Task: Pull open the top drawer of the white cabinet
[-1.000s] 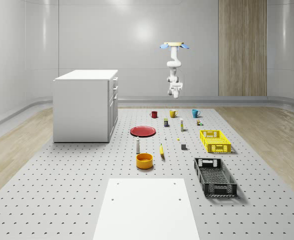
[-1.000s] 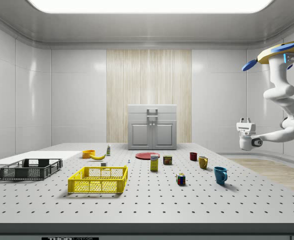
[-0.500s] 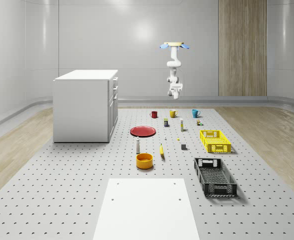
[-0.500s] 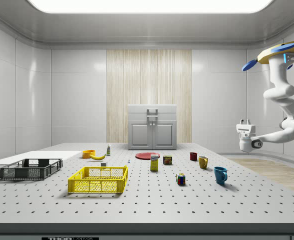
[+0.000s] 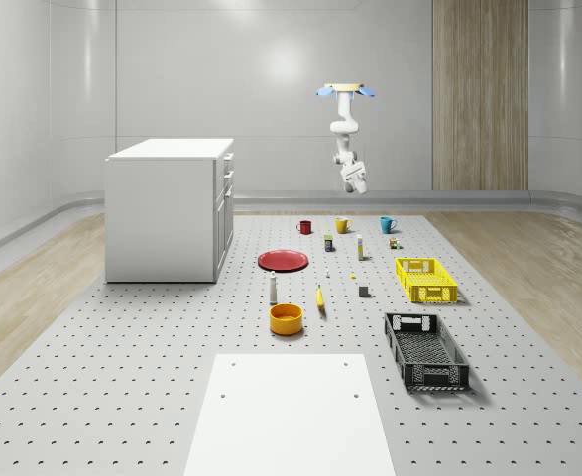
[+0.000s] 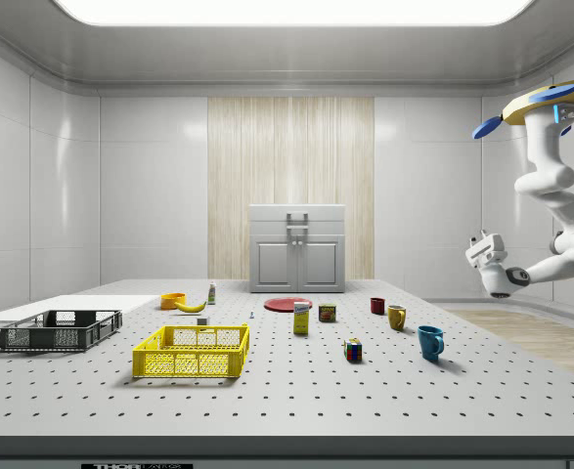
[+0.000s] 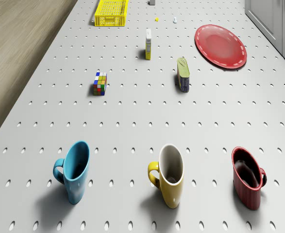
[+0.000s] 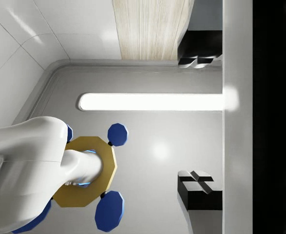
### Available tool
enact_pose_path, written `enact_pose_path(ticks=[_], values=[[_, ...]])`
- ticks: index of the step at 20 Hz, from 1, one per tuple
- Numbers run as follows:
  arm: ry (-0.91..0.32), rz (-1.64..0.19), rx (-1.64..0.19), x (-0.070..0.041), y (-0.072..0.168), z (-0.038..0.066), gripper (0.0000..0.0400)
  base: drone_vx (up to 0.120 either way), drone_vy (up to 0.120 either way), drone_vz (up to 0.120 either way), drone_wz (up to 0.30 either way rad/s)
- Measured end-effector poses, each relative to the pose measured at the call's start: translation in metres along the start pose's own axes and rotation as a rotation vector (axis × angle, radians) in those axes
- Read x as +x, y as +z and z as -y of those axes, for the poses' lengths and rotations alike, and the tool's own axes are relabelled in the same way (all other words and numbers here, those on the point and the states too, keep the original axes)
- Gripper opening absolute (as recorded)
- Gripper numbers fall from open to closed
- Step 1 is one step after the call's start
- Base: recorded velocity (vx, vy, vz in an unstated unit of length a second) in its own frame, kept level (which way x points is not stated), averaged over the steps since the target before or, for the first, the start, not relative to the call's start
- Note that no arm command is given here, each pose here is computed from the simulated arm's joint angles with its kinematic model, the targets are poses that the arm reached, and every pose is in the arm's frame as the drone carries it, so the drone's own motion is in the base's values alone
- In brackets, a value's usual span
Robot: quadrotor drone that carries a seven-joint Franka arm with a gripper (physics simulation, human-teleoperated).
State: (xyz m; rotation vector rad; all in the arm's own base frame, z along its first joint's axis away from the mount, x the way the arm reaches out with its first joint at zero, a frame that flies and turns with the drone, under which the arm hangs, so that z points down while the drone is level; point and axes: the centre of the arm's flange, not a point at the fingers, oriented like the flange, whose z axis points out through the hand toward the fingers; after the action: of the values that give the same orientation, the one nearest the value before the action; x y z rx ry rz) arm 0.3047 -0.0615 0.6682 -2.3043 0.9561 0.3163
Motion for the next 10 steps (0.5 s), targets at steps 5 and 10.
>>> enact_pose_path(ticks=[5,10], values=[[0.004,0.365,0.355,0.035,0.012,-0.034,0.031,0.112,-0.12,0.0,0.0],[0.005,0.528,0.515,0.048,0.025,-0.047,0.0307,0.12,-0.12,0.056,0.0]])
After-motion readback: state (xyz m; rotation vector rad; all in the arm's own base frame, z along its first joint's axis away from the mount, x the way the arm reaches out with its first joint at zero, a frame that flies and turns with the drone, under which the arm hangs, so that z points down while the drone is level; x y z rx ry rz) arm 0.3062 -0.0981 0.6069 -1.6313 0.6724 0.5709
